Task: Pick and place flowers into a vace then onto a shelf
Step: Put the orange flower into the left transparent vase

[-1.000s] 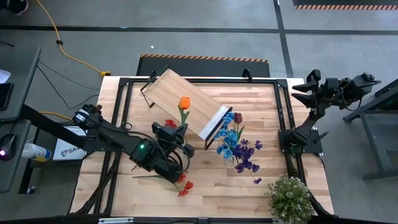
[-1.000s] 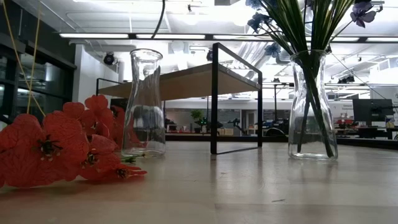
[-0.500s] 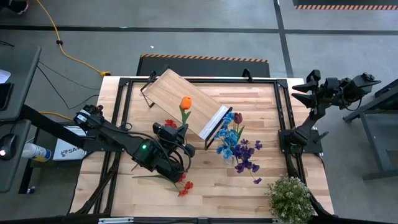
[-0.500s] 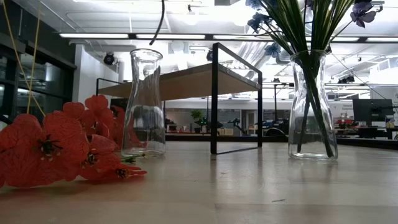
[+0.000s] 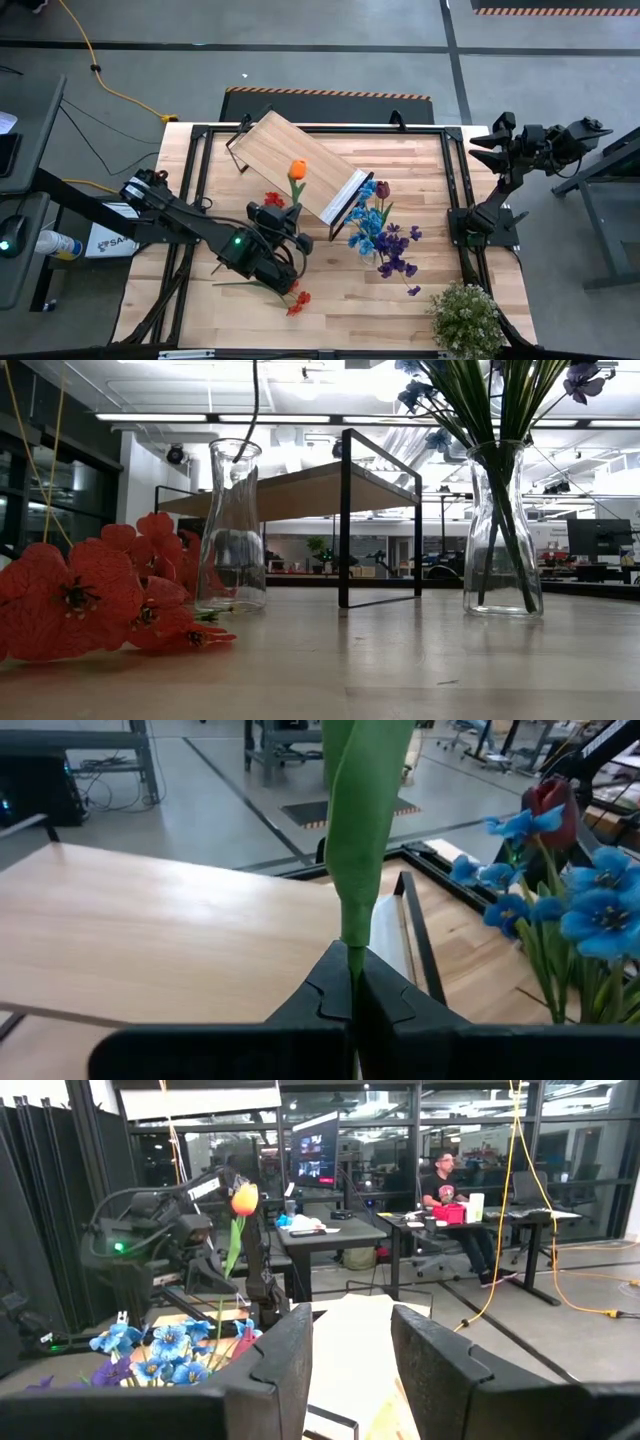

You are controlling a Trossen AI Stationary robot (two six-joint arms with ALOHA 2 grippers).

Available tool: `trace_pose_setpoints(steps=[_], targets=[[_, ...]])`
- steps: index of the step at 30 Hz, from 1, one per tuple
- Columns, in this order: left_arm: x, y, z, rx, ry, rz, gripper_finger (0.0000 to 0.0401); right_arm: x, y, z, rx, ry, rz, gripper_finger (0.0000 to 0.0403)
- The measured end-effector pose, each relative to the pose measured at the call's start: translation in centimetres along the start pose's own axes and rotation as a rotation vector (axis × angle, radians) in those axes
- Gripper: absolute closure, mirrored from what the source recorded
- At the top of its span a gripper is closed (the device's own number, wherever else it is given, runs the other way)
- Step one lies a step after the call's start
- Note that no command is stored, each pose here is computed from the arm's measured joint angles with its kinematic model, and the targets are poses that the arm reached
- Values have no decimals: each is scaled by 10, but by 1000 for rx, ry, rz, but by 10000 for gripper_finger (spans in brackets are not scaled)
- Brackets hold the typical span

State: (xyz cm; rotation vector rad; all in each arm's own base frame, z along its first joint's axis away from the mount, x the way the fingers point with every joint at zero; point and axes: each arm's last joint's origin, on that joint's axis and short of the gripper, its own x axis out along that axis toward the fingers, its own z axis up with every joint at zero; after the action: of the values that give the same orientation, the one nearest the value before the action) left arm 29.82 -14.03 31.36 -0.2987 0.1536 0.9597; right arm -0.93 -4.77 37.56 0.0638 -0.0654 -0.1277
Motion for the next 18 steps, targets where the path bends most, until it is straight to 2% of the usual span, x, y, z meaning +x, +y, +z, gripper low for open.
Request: trace_pose_setpoints(steps=[14, 18], targets=[[-2, 0, -5, -9, 53, -18, 372, 0, 0, 0, -1, 0, 0, 272], [-2, -1, -5, -13, 76, -23, 361, 0, 0, 0, -1, 0, 0, 274]])
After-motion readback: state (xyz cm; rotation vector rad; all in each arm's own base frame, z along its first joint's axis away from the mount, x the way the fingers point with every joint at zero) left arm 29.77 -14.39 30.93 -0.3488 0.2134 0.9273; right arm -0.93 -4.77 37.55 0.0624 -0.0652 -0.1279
